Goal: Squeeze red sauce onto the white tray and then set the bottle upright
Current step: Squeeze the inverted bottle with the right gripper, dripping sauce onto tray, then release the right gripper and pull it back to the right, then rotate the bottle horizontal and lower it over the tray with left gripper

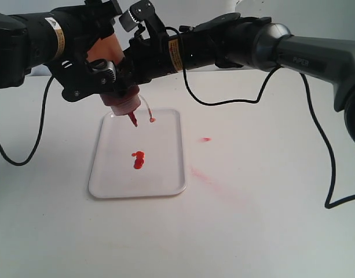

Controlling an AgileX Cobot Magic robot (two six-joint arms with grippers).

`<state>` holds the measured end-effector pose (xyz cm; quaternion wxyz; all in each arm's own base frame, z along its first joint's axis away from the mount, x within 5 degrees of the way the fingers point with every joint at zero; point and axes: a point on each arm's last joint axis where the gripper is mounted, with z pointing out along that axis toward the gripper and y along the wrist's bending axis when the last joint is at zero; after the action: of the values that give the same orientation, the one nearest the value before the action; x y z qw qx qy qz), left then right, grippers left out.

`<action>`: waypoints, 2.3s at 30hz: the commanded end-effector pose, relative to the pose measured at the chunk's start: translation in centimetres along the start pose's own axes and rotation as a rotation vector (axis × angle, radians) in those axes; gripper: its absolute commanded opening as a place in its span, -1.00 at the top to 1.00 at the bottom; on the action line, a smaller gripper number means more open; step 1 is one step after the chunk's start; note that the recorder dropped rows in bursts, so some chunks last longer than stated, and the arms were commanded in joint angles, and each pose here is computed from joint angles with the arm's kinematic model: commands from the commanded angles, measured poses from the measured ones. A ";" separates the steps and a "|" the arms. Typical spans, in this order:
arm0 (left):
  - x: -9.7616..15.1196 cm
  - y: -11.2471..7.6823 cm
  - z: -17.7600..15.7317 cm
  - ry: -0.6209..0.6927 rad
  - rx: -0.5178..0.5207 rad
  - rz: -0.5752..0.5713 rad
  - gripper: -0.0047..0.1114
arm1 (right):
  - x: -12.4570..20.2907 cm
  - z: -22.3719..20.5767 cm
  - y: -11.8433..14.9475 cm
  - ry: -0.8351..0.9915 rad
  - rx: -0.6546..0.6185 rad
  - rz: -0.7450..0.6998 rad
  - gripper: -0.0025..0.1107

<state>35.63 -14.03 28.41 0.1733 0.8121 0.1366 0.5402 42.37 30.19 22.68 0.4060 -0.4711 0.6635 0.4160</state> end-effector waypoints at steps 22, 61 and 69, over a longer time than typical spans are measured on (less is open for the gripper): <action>-0.7 -1.4 -0.3 0.025 0.076 -0.102 0.92 | -0.1 -11.4 -5.0 -0.067 -0.083 0.213 -0.88; -1.6 -2.3 -0.4 0.018 0.208 -0.942 0.92 | 15.9 -19.7 -8.2 0.062 0.215 0.318 0.96; -2.5 -2.6 -0.4 -0.021 0.282 -1.147 0.92 | 17.5 -19.1 -5.2 -0.051 0.128 0.354 0.96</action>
<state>34.40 -12.62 25.42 0.3188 0.6540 0.5877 0.3540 41.29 5.95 10.21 0.3337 -0.3078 0.7880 0.4160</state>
